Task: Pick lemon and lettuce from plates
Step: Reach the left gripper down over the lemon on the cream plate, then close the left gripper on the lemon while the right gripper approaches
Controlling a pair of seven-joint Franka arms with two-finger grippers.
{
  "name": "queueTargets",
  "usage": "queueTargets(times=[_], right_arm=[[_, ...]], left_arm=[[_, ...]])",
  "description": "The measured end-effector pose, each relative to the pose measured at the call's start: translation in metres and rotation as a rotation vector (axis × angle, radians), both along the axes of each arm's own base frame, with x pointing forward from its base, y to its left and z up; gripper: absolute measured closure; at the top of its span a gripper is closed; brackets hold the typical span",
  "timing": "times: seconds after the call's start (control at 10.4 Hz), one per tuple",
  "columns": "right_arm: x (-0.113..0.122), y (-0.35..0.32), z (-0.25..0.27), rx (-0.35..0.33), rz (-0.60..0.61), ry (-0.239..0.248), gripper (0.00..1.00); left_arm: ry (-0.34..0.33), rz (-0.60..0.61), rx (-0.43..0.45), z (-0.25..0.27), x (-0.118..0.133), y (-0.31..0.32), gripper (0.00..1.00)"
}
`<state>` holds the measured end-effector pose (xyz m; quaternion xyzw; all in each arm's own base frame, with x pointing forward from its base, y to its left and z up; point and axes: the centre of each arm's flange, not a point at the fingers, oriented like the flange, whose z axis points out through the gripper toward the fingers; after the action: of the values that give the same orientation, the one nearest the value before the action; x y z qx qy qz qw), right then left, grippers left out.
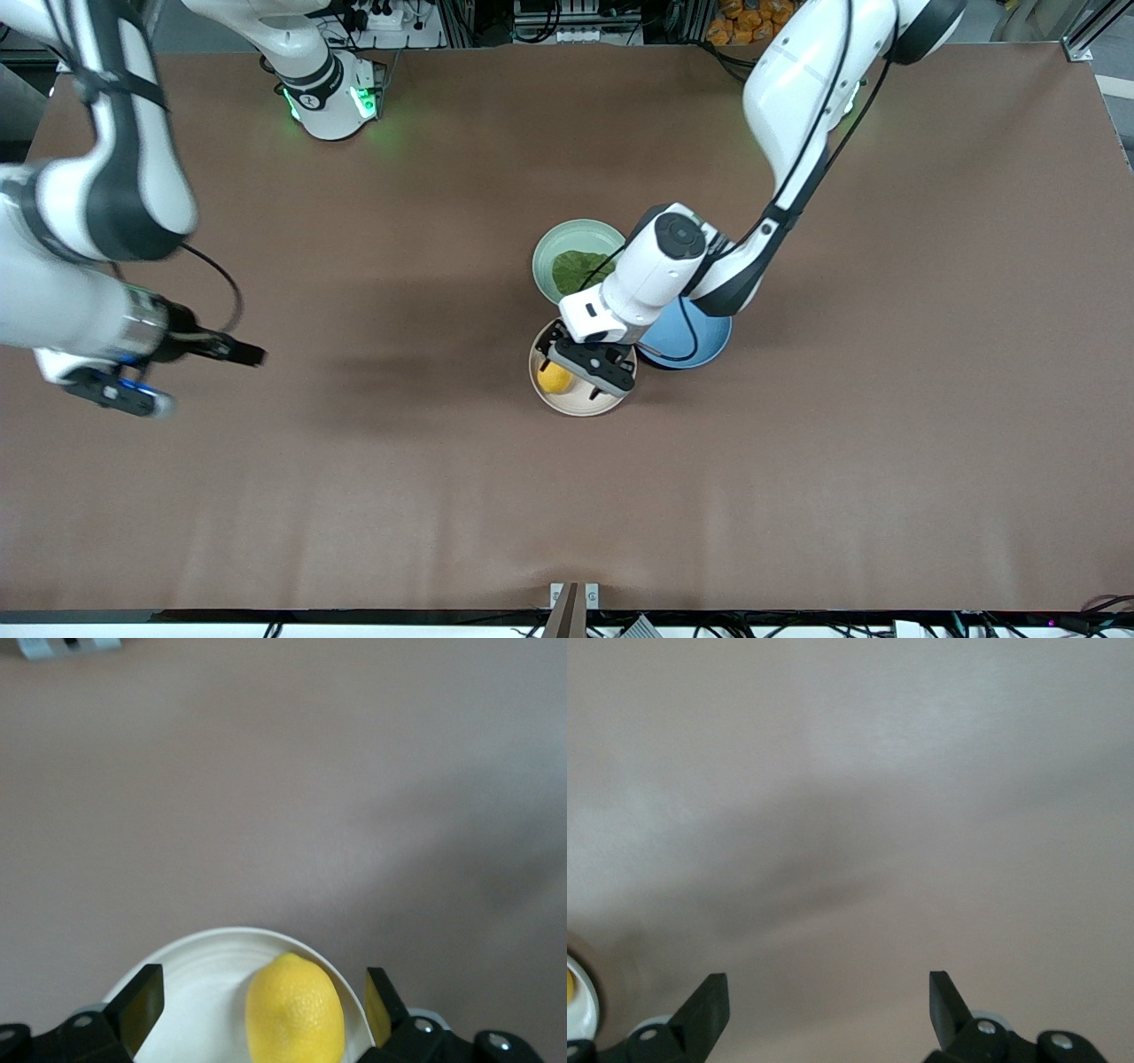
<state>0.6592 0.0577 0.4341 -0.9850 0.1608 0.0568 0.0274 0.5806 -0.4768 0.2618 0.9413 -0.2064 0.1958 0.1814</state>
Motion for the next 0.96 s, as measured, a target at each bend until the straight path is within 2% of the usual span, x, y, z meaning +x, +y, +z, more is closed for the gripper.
queueTargets(times=[0.19, 0.38, 0.96], right_arm=[[0.008, 0.033, -0.031, -0.009, -0.031, 0.002, 0.00], [0.007, 0.046, -0.040, -0.013, -0.037, 0.013, 0.00], [-0.014, 0.091, -0.040, -0.005, -0.014, 0.090, 0.00]], left_arm=[[0.019, -0.013, 0.008, -0.022, -0.009, -0.008, 0.00], [0.021, -0.027, 0.009, -0.023, -0.015, -0.015, 0.00], [0.086, -0.044, 0.050, -0.078, -0.032, -0.020, 0.00]])
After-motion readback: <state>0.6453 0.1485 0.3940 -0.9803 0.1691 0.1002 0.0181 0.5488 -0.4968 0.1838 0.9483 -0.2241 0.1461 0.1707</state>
